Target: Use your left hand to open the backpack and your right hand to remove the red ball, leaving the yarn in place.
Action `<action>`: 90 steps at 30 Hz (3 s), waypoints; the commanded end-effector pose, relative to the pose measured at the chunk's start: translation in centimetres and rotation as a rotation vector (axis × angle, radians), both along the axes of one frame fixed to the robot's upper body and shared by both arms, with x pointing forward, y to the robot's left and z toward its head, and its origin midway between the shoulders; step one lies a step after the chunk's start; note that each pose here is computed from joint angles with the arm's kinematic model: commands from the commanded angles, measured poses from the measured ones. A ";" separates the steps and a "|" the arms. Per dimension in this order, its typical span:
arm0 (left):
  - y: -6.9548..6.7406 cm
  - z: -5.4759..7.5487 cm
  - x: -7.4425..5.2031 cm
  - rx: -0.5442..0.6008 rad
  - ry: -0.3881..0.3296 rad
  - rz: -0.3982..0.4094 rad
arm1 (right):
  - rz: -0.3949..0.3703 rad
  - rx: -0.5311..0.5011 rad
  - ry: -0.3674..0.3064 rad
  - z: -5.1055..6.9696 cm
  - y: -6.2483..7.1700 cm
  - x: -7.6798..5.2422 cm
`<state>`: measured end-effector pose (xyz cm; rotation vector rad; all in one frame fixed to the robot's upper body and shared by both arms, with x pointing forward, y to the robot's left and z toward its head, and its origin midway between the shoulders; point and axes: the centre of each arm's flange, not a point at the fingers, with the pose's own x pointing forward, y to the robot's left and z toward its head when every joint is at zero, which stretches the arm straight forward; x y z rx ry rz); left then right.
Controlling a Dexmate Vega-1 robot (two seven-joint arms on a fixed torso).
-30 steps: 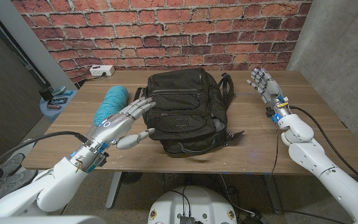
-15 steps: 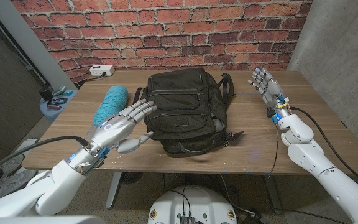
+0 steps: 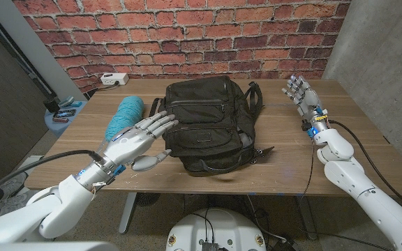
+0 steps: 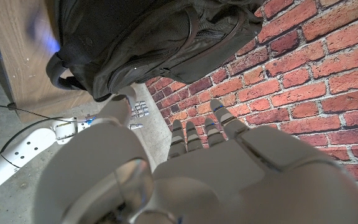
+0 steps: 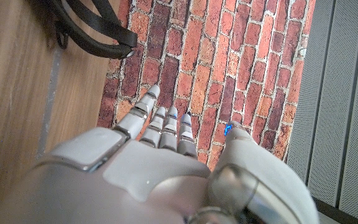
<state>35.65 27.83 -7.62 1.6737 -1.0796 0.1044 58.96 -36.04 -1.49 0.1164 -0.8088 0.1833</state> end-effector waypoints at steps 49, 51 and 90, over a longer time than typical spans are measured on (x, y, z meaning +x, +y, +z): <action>0.5 -0.9 -1.4 0.206 -0.176 0.260 | 0.020 0.106 -0.018 -2.3 -1.7 0.0; 0.5 -1.1 -1.3 0.192 -0.199 0.260 | 0.019 0.109 -0.020 -2.4 -1.8 0.0; -2.2 -4.4 1.2 0.108 -0.239 0.216 | 0.000 0.153 -0.016 -4.3 -4.1 -0.1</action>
